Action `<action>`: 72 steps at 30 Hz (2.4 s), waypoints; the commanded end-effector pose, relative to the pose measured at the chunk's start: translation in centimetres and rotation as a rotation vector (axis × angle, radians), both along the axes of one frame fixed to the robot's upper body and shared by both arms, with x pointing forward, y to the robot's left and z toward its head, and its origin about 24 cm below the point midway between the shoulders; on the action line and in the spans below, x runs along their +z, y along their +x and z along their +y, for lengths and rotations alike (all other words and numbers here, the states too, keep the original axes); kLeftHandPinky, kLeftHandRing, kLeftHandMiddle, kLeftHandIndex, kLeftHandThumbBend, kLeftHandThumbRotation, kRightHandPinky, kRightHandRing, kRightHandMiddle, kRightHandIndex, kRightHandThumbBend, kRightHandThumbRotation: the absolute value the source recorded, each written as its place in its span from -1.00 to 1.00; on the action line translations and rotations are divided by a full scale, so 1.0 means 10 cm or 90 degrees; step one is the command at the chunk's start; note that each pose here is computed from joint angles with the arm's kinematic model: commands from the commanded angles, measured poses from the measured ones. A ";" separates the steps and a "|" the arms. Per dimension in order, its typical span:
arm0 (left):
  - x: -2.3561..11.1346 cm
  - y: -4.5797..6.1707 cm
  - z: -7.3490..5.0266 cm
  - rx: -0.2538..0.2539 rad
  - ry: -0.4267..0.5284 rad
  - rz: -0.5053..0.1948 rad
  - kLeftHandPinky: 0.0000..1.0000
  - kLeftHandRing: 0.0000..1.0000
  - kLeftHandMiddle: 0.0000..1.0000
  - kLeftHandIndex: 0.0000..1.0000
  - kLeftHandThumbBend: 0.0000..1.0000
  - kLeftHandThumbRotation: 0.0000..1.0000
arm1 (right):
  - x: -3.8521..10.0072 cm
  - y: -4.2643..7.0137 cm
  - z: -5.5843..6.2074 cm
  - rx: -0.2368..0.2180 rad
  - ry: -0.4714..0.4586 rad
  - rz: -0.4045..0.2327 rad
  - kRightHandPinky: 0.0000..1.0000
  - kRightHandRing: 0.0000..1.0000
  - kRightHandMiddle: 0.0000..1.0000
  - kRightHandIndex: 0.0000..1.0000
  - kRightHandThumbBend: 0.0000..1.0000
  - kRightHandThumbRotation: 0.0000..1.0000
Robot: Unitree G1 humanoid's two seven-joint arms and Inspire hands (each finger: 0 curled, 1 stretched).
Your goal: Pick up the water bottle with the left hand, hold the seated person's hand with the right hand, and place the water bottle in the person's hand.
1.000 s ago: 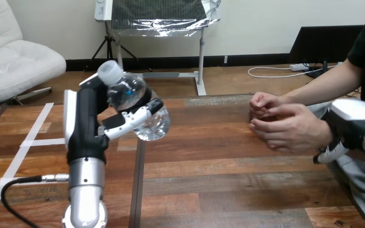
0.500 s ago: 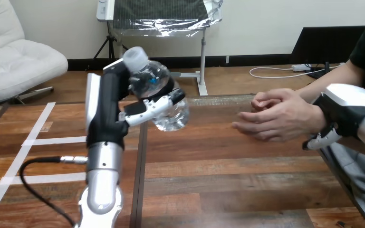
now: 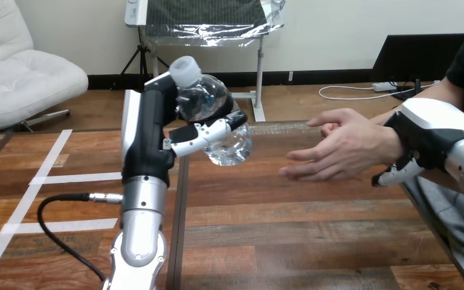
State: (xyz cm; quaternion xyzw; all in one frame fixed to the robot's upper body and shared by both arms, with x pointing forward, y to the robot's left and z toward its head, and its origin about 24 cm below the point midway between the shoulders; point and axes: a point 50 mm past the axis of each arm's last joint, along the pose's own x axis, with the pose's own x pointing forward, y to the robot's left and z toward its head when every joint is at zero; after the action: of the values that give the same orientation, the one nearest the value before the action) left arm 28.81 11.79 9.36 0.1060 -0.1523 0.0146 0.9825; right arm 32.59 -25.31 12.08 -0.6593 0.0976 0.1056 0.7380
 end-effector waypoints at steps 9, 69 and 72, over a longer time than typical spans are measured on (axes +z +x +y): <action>0.37 0.13 -0.29 -0.053 -0.005 -0.067 -0.29 -0.21 -0.12 -0.05 0.29 -1.00 | 0.48 -0.05 -0.05 -0.019 -0.015 -0.098 -0.74 -0.55 -0.29 -0.14 0.41 -1.00; 0.26 0.01 -1.06 -0.189 -0.014 -0.043 -0.19 -0.18 -0.11 -0.05 0.24 -1.00 | 0.75 -0.26 0.35 0.101 0.007 -0.179 -0.61 -0.46 -0.26 -0.21 0.52 -1.00; 0.25 0.00 -1.06 -0.191 -0.013 -0.044 -0.18 -0.18 -0.11 -0.05 0.24 -1.00 | 0.74 -0.26 0.34 0.101 0.002 -0.179 -0.62 -0.47 -0.28 -0.22 0.53 -1.00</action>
State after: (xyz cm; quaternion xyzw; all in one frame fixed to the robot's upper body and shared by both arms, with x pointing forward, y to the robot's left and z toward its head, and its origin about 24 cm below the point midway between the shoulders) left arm 29.27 5.11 9.74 0.1081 -0.1575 -0.0774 0.9785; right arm 29.92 -21.47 15.91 -0.6559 -0.0068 0.1230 0.7448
